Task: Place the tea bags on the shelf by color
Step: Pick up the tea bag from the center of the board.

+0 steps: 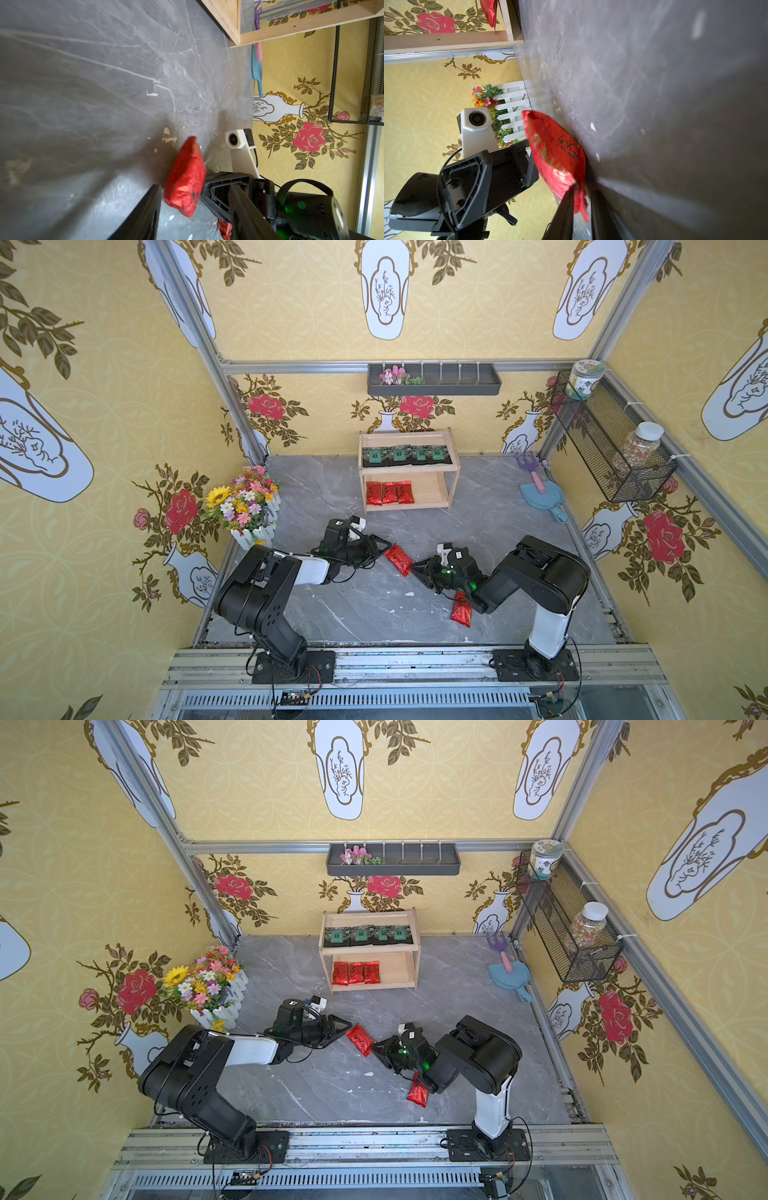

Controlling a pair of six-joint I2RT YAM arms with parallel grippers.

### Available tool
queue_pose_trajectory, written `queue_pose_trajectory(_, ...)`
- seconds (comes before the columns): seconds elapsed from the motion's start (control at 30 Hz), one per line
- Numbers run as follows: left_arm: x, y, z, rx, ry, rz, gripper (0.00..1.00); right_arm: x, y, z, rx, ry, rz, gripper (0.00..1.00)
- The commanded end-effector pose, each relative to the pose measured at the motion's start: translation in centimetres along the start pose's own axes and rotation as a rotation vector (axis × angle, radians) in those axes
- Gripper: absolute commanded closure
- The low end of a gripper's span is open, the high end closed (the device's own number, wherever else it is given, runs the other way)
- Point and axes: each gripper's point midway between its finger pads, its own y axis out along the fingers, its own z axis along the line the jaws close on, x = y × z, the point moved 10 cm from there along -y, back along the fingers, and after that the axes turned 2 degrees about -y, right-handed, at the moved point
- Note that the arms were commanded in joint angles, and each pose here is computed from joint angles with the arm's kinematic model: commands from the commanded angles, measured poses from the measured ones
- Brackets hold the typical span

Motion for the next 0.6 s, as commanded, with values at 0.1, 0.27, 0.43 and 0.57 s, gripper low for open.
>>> queue_pose_trajectory(0.1,0.1,0.0,-0.3,-0.028,0.02,0.004,0.43,0.0,0.0,0.1,0.005,0.003,0.001,0.88)
queue_pose_trajectory(0.27,0.1,-0.1,-0.5,-0.031,0.024,-0.003,0.43,0.0,0.2,0.3,0.018,0.001,0.006,0.96)
queue_pose_trajectory(0.43,0.2,-0.4,-0.8,-0.035,0.025,-0.013,0.43,0.1,0.2,0.5,0.03,-0.002,0.0,1.0)
queue_pose_trajectory(0.57,0.4,-1.1,-1.9,-0.05,0.033,-0.021,0.42,0.2,-0.4,1.1,0.05,-0.019,-0.042,1.0)
